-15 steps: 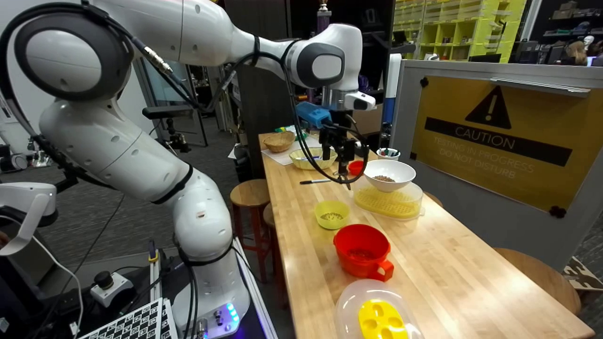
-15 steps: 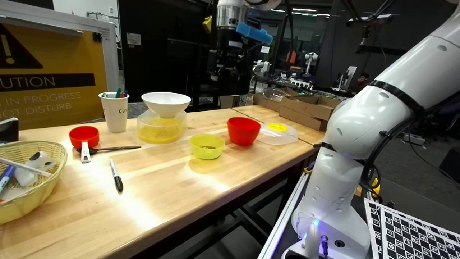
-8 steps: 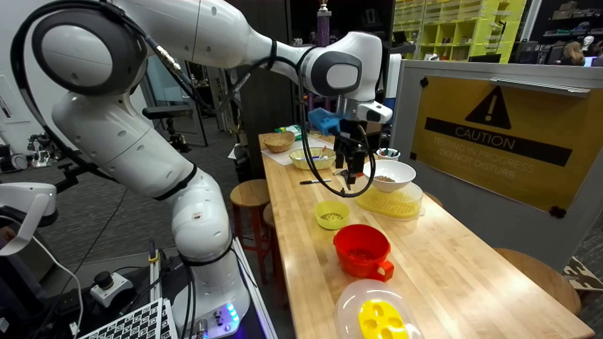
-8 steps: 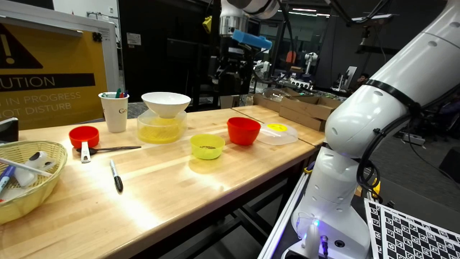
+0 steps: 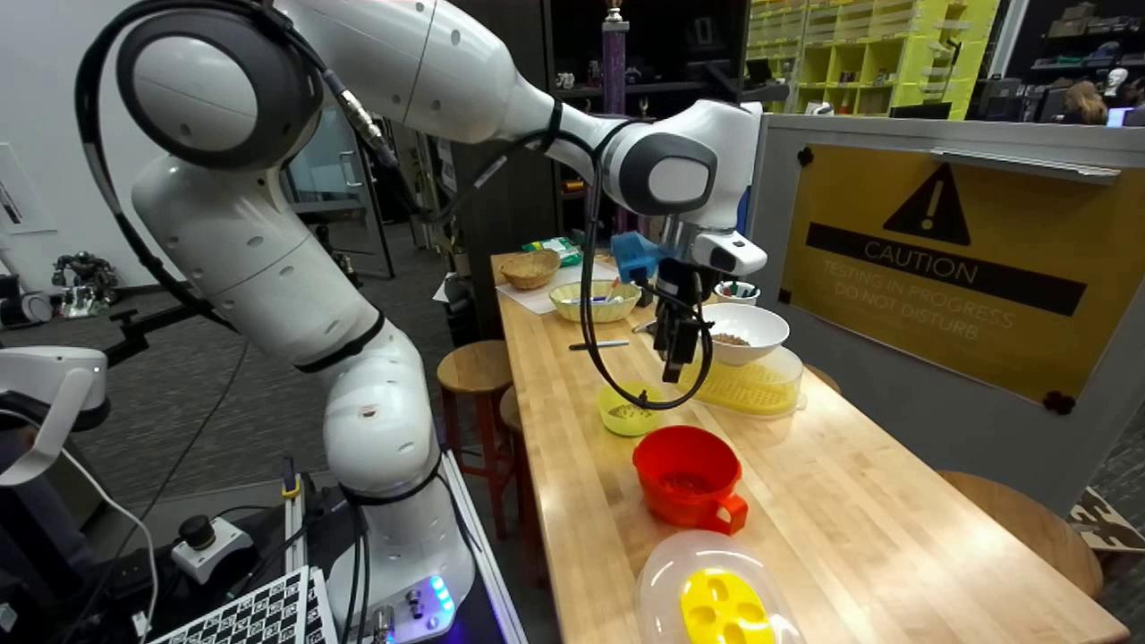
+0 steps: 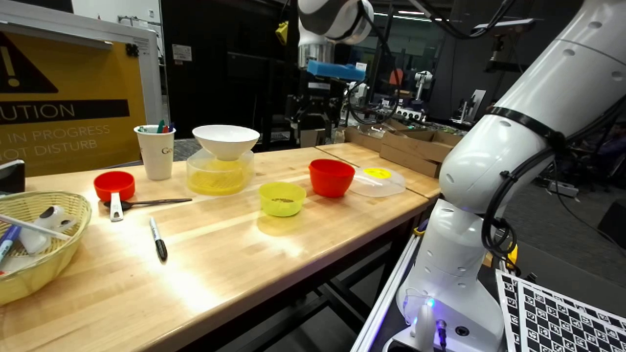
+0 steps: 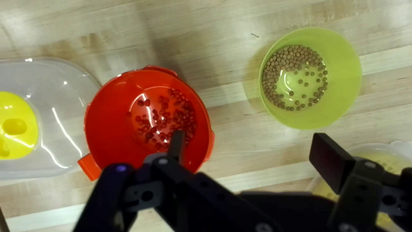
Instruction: Pour the contents of the orange bowl into the white bowl on the left
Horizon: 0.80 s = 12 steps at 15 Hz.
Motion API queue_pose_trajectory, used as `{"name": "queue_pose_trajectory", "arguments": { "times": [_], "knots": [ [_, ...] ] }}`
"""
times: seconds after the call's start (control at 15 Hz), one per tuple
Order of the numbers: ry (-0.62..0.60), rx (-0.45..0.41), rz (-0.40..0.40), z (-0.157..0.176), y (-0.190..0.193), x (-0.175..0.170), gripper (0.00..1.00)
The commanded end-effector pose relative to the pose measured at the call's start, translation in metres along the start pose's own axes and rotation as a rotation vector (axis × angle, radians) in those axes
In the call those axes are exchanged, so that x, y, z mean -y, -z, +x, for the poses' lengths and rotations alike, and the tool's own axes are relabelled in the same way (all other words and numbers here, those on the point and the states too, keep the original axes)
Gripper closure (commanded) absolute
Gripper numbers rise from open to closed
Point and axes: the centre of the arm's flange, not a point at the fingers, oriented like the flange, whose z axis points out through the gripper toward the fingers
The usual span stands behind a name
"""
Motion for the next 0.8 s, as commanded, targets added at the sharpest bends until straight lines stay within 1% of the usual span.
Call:
{"name": "queue_pose_trajectory", "arguments": {
  "times": [0.0, 0.2, 0.47, 0.73],
  "knots": [
    [-0.119, 0.015, -0.029, 0.005, 0.001, -0.009, 0.0],
    [-0.205, 0.041, -0.02, 0.009, 0.002, -0.02, 0.0],
    [-0.306, 0.081, -0.02, 0.011, -0.006, -0.039, 0.0],
    [-0.372, 0.113, -0.031, 0.009, -0.012, -0.053, 0.0]
  ]
}}
